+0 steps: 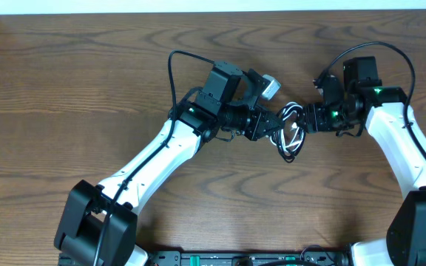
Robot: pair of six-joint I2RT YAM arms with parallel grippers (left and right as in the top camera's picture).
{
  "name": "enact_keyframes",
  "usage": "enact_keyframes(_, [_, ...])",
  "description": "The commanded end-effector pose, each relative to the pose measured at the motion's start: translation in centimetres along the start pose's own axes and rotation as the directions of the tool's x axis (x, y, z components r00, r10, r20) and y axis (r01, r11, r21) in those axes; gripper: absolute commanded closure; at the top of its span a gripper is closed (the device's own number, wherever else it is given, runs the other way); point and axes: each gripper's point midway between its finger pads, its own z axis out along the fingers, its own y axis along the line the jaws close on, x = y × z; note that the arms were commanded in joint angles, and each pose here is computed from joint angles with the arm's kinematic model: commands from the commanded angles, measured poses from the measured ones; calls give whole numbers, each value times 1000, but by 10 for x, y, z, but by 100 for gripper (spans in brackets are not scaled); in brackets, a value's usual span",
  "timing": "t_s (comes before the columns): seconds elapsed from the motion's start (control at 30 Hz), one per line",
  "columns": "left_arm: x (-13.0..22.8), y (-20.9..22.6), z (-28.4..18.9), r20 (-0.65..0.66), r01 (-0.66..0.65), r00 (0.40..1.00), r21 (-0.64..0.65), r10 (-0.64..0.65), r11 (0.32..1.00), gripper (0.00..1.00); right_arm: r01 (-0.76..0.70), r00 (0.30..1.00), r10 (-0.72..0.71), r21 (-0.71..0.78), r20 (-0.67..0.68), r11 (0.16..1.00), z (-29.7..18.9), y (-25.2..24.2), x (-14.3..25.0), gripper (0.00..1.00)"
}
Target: Untangle cables
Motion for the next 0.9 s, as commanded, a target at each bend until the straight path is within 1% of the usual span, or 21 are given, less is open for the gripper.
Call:
enact_keyframes(0.0, [-4,-15,-8,16,-16,1000,44,15,999,92,1,1000,-1,-16,-22,1000,7,2,8,36])
enact_keyframes(0.1, [-5,-16,-9,18,-17,1000,45,16,999,93,1,1000,-2,-22,-22,1000,9,2,9,33])
enact_keyframes(0.2, [-7,-16,-9,24,-7,1000,47,5,999,93,3,1000,-4,-68,-13,998,12,9,9,32])
enact_keyframes(0.23, [-8,-17,-9,28,-8,1000,49,7,999,92,5,1000,-6,-80,-10,997,13,11,9,39])
enact_keyframes(0.33, [-10,-17,-9,35,-13,999,50,11,999,92,10,1000,-10,-90,3,996,17,11,8,66])
enact_keyframes(0.4, [-10,-17,-9,35,-12,999,50,11,999,92,12,1000,-12,-90,8,996,19,10,9,89])
enact_keyframes(0.43, [-10,-17,-9,35,-12,999,50,10,999,92,13,1000,-12,-89,9,996,20,9,9,99])
enact_keyframes(0.57, [-10,-17,-9,36,-13,999,47,11,999,92,5,1000,-5,-61,4,998,22,4,11,99])
enact_keyframes(0.73, [-10,-16,-9,37,-25,999,44,23,999,92,-59,998,59,24,-9,998,22,-11,15,99])
enact_keyframes(0.87, [-11,-9,-9,45,-26,999,3,26,1000,92,-61,998,62,24,-16,998,22,-11,16,99])
